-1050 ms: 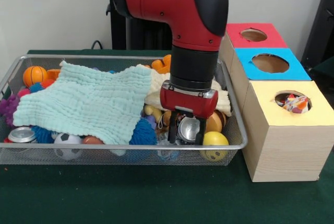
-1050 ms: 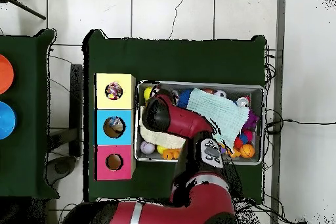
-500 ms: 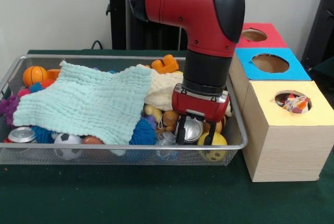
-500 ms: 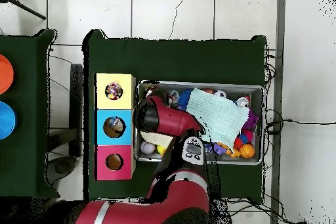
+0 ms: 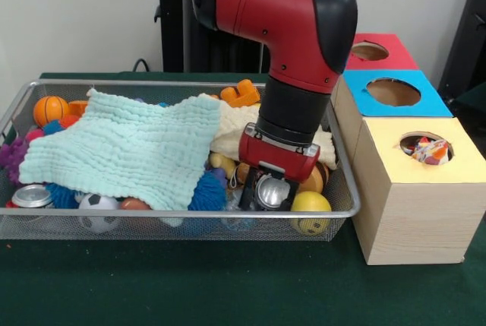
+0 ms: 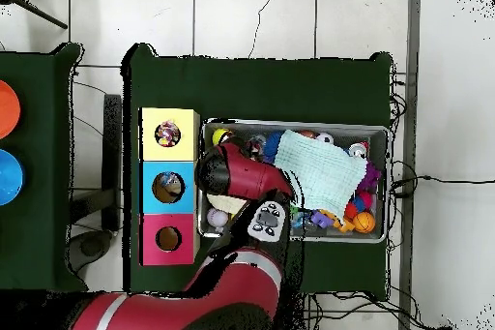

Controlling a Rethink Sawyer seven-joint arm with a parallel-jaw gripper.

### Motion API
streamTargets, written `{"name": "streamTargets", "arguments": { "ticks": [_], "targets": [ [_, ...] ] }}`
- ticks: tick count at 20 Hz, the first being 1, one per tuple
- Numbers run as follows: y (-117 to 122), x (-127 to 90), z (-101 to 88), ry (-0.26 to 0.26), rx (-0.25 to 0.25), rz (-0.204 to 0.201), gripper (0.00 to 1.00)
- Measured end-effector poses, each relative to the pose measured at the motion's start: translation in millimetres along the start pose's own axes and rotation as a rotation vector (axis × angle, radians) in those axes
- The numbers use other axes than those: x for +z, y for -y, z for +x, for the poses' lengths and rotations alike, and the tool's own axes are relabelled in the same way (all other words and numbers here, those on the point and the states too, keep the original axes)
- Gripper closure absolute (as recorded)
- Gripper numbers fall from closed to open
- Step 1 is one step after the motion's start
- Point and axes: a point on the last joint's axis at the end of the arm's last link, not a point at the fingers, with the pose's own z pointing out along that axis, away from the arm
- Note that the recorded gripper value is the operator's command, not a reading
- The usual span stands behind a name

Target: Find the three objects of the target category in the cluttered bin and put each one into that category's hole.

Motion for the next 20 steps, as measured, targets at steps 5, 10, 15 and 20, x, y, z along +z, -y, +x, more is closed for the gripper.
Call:
{"name": "streamTargets", "arguments": {
  "ticks": [5, 10, 15, 20],
  "targets": [
    [8, -4, -1.0, -0.01, -0.005, 0.036, 0.0],
    [13, -7, -3.9, -0.02, -0.021, 0.076, 0.0],
    [21, -10, -2.2, -0.045, -0.048, 0.135, 0.0],
    [29, 3, -0.2, -0.049, -0.048, 0.162, 0.0]
  ]
}}
